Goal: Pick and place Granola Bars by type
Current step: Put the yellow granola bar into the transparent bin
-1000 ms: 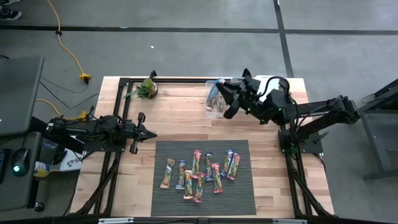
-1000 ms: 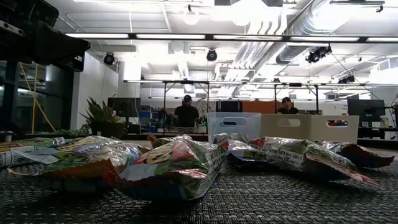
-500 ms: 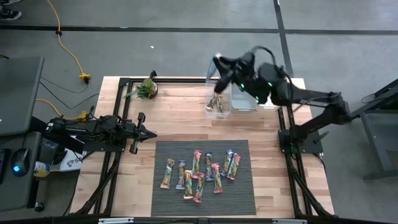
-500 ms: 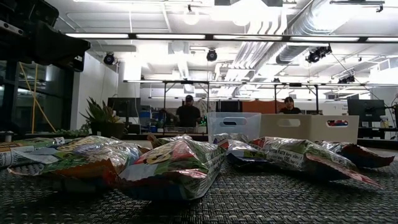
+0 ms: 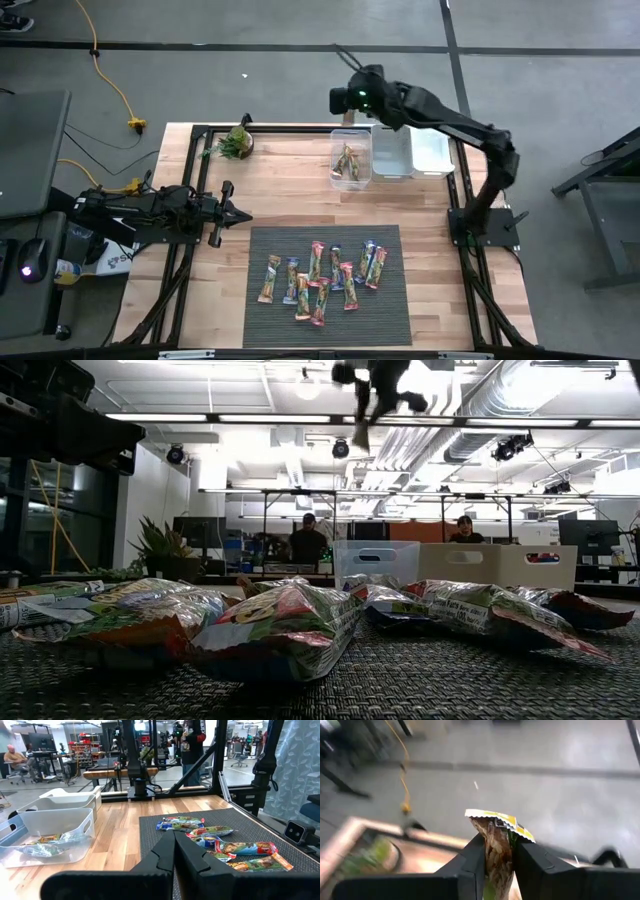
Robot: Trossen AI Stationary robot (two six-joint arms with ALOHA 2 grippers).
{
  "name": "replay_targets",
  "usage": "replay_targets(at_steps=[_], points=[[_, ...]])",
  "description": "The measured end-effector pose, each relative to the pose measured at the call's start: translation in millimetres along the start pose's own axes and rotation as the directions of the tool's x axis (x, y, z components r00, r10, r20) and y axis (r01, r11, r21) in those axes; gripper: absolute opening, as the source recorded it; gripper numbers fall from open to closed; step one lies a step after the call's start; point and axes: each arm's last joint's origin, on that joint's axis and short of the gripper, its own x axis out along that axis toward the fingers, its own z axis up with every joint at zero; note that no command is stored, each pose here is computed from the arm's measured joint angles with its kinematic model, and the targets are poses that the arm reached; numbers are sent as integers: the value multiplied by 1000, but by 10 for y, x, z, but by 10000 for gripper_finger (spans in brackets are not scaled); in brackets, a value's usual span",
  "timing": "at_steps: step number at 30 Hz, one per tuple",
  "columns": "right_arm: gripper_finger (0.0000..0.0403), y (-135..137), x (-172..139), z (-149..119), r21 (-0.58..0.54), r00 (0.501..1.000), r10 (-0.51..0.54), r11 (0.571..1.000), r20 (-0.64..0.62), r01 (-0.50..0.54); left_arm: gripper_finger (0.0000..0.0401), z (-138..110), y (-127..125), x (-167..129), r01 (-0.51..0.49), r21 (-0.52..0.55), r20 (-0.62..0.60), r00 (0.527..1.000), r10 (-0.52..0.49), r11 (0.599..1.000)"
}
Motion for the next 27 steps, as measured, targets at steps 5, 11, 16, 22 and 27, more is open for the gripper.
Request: replay_targets(at_steps=[5, 11, 16, 22, 27], points=[[71, -88, 510, -182, -41, 980, -64, 998, -187, 58, 1, 1, 0, 0, 0, 0, 0, 1000, 0, 1000], [71, -124, 945, -384, -56, 943, -84, 996, -321, 70, 1, 0, 0, 0, 0, 0, 0, 1000, 0, 1000], [71, -129, 1139, -582, -79, 907, -145, 989, -395, 124, 1, 0, 0, 0, 0, 0, 0, 1000, 0, 1000], [71, -85, 1260, -835, -98, 862, -210, 978, -461, 186, 1, 0, 0, 0, 0, 0, 0, 1000, 0, 1000], [71, -10, 1286, -1002, -136, 842, -235, 972, -486, 192, 1, 0, 0, 0, 0, 0, 0, 1000, 0, 1000]])
